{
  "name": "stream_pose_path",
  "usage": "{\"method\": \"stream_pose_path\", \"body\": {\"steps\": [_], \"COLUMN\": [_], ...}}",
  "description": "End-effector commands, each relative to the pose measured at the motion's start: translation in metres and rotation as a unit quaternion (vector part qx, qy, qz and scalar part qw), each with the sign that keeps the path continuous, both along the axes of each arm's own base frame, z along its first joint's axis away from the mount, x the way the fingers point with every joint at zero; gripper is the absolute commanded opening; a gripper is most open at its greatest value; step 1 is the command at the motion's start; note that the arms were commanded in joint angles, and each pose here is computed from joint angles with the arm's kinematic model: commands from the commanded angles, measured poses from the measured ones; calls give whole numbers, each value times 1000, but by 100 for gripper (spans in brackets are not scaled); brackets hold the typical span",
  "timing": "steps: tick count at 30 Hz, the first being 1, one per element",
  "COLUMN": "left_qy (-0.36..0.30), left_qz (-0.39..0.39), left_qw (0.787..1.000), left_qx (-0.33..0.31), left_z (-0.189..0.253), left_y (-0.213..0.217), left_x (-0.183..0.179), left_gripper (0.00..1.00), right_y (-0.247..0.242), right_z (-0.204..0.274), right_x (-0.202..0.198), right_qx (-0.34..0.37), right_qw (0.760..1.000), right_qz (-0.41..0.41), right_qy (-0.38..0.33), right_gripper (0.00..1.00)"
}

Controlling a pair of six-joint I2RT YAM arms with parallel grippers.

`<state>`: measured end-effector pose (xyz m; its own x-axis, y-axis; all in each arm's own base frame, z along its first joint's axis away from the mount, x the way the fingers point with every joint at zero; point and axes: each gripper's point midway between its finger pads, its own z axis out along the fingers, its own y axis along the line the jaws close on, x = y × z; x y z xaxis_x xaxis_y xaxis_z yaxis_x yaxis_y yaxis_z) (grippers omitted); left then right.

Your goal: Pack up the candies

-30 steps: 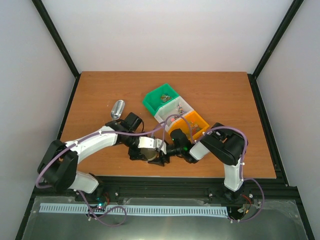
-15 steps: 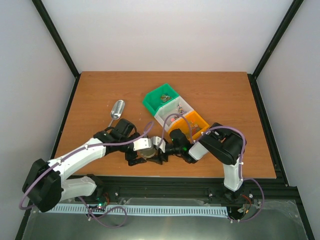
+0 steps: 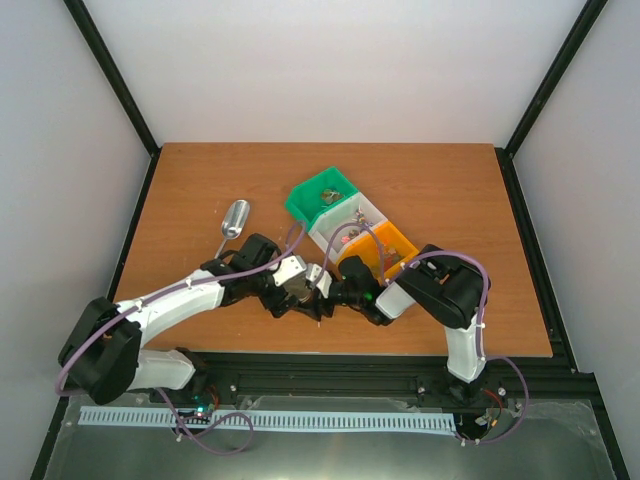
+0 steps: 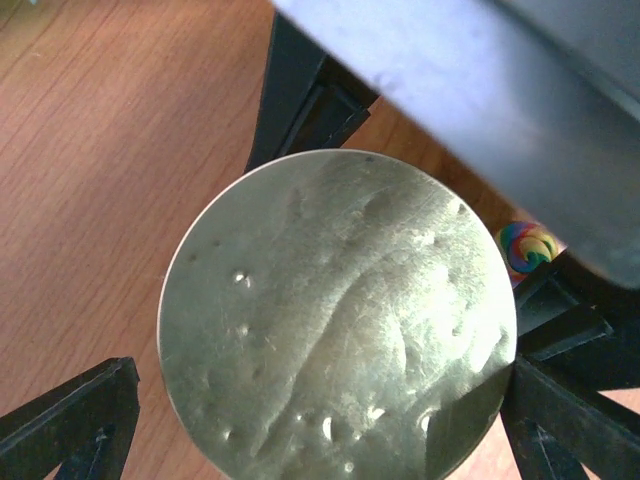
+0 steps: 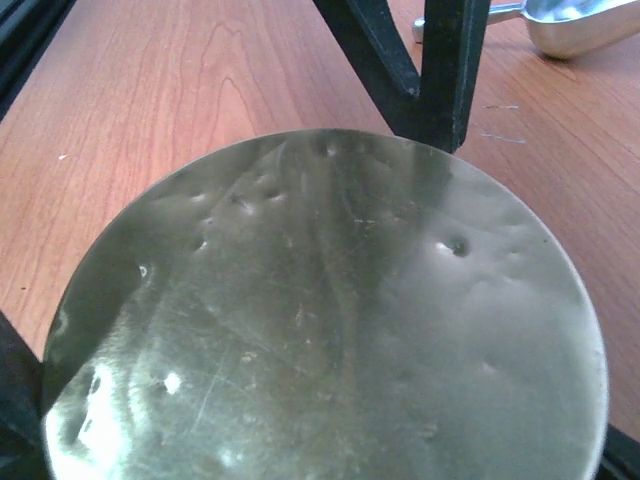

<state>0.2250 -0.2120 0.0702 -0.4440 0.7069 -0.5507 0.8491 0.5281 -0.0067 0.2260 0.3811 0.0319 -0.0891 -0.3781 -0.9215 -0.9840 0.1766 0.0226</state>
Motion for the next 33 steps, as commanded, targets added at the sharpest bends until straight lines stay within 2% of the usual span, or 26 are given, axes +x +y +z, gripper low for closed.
{"method": "stream_pose_path", "body": {"steps": [1,9,14,21,26,33], "left_qy": [-9,-21,-24,-34,-11,7], "left_qz": [20,-41,-39,-26,-87,-147], "left_qw": [1000,999,999,999,995,988], "left_qx": [-14,-11,-9,-24,-38,-47], "left_z": [2,5,5,9,11,10], "left_y": [-10,-14,-13,-17,-26,-28], "left_x": [11,4,4,10,-7,-24], "left_gripper": [100,93,99,100,99,92], "right_y": [-16,-14,-15,-16,-17,-21], "right_z": [-40,-37,-40,-37,-37,-36], "right_x": [1,-16,-21,-23,-28,-37], "right_qx": [-61,-47,-49,-48,-46,-49], "right_qw": [995,997,996,997,997,996], "right_qz": [-49,-4,6,9,22,43], "right_qy": [58,66,68,68,66,55], "right_gripper": [44,44,43,43,43,43]}}
